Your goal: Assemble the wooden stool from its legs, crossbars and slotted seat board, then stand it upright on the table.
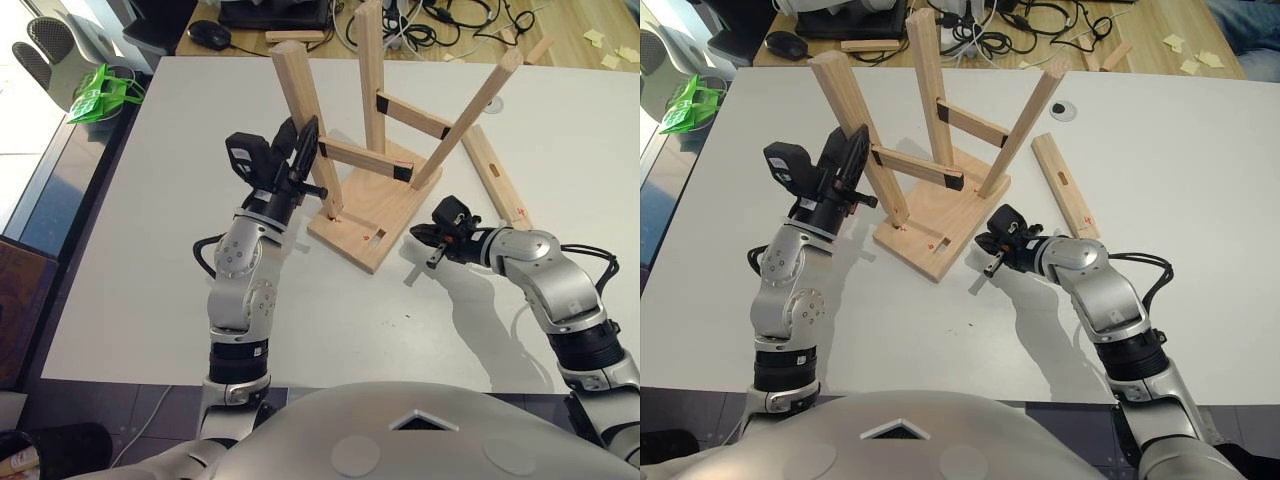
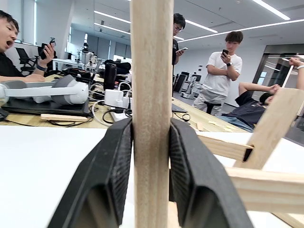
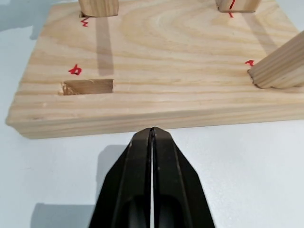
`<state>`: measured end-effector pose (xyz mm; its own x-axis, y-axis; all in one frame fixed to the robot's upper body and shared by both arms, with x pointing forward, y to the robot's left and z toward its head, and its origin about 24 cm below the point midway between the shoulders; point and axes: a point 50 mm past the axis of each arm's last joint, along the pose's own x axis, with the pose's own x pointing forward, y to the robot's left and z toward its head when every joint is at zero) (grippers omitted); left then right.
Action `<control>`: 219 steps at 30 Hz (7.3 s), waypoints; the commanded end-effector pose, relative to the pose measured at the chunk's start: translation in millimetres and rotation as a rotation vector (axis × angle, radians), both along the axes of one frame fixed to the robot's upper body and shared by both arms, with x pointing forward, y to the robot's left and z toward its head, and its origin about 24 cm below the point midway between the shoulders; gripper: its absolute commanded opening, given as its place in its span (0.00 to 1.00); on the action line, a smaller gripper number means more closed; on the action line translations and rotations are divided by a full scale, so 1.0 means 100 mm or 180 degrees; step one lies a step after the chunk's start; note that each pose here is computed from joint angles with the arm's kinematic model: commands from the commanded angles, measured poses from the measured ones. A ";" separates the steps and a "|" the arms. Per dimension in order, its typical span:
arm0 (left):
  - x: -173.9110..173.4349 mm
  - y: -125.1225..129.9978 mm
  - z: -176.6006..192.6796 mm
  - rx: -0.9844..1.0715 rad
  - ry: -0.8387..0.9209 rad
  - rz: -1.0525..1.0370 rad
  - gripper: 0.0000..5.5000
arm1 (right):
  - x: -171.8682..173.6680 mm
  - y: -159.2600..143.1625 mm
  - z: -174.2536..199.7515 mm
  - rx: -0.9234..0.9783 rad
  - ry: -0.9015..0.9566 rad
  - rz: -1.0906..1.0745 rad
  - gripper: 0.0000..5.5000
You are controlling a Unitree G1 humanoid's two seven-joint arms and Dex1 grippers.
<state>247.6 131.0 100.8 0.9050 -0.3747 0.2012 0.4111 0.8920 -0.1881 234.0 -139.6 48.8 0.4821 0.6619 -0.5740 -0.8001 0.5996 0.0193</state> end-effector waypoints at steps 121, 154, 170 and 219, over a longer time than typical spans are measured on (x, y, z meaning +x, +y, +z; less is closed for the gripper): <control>-0.07 -0.45 -0.43 0.0462 0.1582 -0.0274 0.19 | 0.79 0.36 -0.41 0.0328 0.1182 -0.1812 0.00; 0.17 -0.31 0.60 -0.0549 -0.0262 0.0074 0.97 | 0.84 0.21 -0.02 0.0537 0.0475 -0.1862 0.00; 0.42 0.46 0.58 0.0254 0.0176 0.1727 0.98 | 0.64 -0.54 0.62 -0.0148 -0.1087 -0.1966 0.00; 0.33 0.34 -0.07 0.0577 0.0681 0.1629 0.98 | 0.47 -1.27 0.34 0.0205 0.0552 -0.2771 0.64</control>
<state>276.9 165.2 90.0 0.9935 0.0959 -0.0608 -0.0980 0.9947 -0.0324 276.7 -271.9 79.7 0.7386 0.1090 -0.6653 -0.0104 0.9886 0.1504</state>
